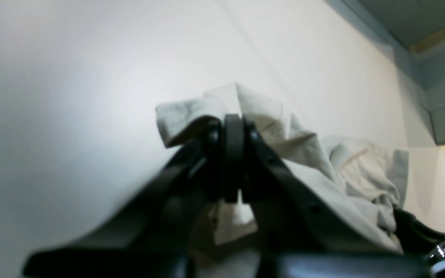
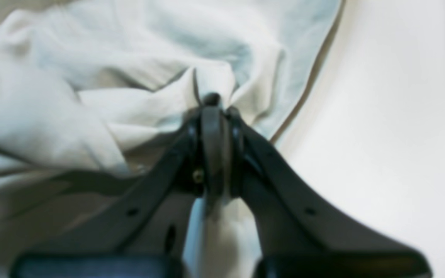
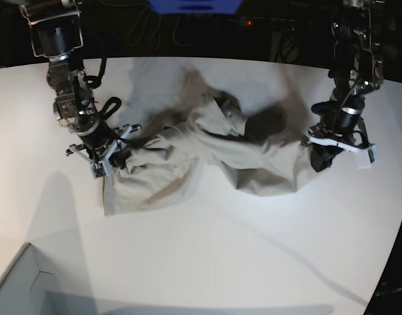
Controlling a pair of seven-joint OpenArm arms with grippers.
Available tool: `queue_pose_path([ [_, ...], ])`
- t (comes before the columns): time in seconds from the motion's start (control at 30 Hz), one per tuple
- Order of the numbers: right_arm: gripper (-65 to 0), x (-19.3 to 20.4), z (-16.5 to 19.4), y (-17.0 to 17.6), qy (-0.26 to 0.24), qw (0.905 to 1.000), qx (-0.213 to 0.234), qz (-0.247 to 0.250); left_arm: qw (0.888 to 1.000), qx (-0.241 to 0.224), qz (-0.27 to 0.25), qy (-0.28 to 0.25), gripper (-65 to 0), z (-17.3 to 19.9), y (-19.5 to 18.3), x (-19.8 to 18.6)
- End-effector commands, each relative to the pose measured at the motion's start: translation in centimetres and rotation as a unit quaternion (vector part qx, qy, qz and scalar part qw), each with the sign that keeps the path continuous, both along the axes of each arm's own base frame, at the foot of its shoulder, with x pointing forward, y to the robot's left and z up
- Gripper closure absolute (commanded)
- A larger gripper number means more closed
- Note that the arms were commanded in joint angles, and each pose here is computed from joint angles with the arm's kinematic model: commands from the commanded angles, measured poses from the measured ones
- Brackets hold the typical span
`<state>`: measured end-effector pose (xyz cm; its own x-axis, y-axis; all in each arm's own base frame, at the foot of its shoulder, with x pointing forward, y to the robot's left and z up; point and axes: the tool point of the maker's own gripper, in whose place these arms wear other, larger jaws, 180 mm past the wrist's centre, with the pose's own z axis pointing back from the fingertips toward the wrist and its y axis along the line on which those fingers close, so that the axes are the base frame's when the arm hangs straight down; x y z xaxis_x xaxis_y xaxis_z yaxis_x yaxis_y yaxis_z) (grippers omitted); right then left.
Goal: Layout the t-shirt on the table in an organized manner, then fold the t-shirt properly
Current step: 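Hold the shirt with both grippers and stretch it apart, then lift the shirt with both grippers and shake it out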
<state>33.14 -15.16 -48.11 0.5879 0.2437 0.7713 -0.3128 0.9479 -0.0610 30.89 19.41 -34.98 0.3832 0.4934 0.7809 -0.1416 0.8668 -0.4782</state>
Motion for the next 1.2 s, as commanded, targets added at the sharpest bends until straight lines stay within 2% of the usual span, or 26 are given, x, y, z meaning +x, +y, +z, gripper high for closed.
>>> queue_pose_path([
  [0.0, 0.0, -0.2, 0.1, -0.7, 0.011, 0.9997, -0.021, 0.010, 0.999, 0.009, 0.001, -0.041, 0.0, 2.4, 0.5, 1.5],
  [0.1, 0.0, 2.7, 4.9, -0.7, -0.058, 0.9981, -0.019, 0.007, 0.998, 0.011, 0.001, -0.062, 0.0, 3.8, 0.5, 2.9],
  [0.2, 0.0, 5.7, 11.4, -1.8, -0.147, 0.9889, -0.012, -0.018, 0.995, 0.011, -0.001, -0.098, 0.0, 6.3, 0.3, 5.1],
  [0.4, 0.0, 10.5, 24.7, -3.0, -0.311, 0.9491, -0.004, -0.047, 0.985, 0.030, -0.021, -0.169, 0.0, 12.1, 0.1, 9.0],
  [0.53, 0.0, 12.2, 31.6, -3.1, -0.387, 0.9209, -0.006, -0.046, 0.973, 0.065, -0.055, -0.216, 0.0, 16.4, -0.7, 11.3],
  [0.6, 0.0, 13.0, 34.1, -3.2, -0.406, 0.9127, -0.010, -0.048, 0.964, 0.079, -0.065, -0.244, 0.0, 19.2, -0.9, 12.3],
  [0.7, 0.0, 13.9, 34.7, -4.3, -0.379, 0.9228, -0.016, -0.070, 0.954, 0.094, -0.068, -0.277, 0.0, 22.3, -0.6, 13.0],
  [0.8, 0.0, 14.2, 31.9, -4.2, -0.323, 0.9429, -0.013, -0.082, 0.946, 0.100, -0.064, -0.302, 0.0, 24.5, -0.3, 13.1],
  [0.9, 0.0, 14.5, 28.9, -5.8, -0.283, 0.9530, -0.003, -0.108, 0.945, 0.100, -0.043, -0.308, 0.0, 25.1, 1.3, 13.1],
  [1.03, 0.0, 13.5, 27.7, -8.2, -0.271, 0.9514, 0.007, -0.147, 0.943, 0.101, -0.041, -0.315, 0.0, 25.6, 1.3, 12.7],
  [1.17, 0.0, 12.9, 28.9, -9.9, -0.287, 0.9429, 0.007, -0.169, 0.950, 0.097, -0.027, -0.294, 0.0, 23.8, 2.4, 12.2],
])
